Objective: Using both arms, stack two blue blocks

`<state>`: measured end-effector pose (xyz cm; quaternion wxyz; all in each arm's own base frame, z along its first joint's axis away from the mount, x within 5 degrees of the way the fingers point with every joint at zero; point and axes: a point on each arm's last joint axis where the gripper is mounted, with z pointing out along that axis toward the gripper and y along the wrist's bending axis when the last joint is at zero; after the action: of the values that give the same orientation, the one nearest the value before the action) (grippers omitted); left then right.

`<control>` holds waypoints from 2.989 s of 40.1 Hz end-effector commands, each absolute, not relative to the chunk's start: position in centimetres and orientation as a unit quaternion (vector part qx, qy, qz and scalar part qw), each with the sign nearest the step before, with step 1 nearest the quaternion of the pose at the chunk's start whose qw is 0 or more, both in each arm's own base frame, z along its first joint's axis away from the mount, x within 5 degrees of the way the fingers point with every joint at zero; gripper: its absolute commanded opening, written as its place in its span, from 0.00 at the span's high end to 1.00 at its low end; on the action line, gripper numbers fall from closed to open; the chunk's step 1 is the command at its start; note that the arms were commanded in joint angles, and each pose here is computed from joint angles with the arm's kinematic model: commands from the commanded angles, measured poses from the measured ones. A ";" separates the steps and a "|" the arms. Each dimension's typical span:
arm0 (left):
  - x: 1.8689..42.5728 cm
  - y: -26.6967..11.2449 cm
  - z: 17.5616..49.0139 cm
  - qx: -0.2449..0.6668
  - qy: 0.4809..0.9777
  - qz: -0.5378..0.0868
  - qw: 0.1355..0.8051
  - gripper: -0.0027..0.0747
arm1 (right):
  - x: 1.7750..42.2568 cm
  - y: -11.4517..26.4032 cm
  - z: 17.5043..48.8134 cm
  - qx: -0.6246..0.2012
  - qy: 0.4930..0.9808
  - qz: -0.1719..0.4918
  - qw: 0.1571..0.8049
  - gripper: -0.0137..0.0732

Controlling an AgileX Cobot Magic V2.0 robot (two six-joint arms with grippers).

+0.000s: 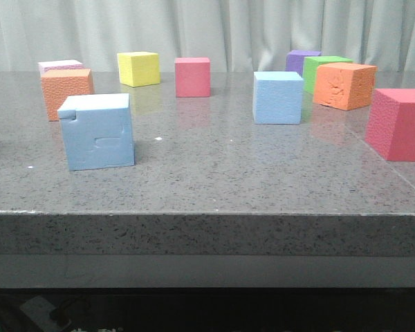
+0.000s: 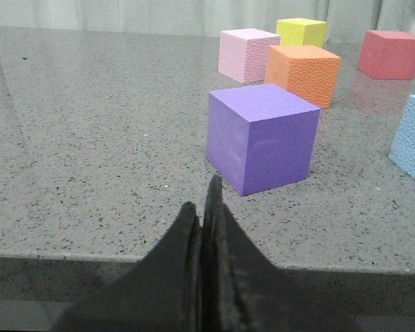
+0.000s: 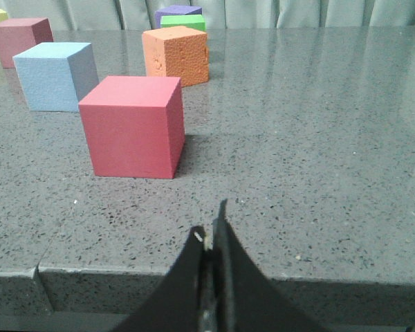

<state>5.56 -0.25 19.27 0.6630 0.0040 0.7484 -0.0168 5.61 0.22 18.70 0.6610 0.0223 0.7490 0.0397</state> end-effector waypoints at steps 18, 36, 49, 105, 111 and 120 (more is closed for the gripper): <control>5.6 -0.2 19.0 -0.004 0.724 -0.023 0.690 0.99 | 5.5 0.1 19.5 0.021 0.716 0.033 0.697 0.96; 5.6 -0.2 19.0 -0.004 0.724 -0.023 0.690 0.99 | 5.5 0.1 19.5 0.021 0.716 0.033 0.697 0.96; 5.6 -0.1 19.8 -0.012 0.692 -0.026 0.721 0.99 | 5.5 0.1 19.9 0.022 0.703 0.033 0.710 0.96; 4.9 0.1 30.2 -0.019 0.562 -0.021 0.826 0.99 | 4.0 0.1 31.3 0.028 0.604 0.049 0.795 0.96; 7.3 -0.2 32.9 0.002 0.666 -0.016 0.745 0.99 | 5.6 0.3 34.6 0.026 0.669 0.056 0.741 0.96; 11.5 -0.3 34.3 0.016 0.749 -0.005 0.663 0.99 | 9.0 0.5 37.0 0.021 0.761 0.057 0.646 0.96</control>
<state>10.35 -0.26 32.50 0.6480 0.0173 0.7614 -0.0035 7.94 0.57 35.36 0.6456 0.0209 0.7610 0.0602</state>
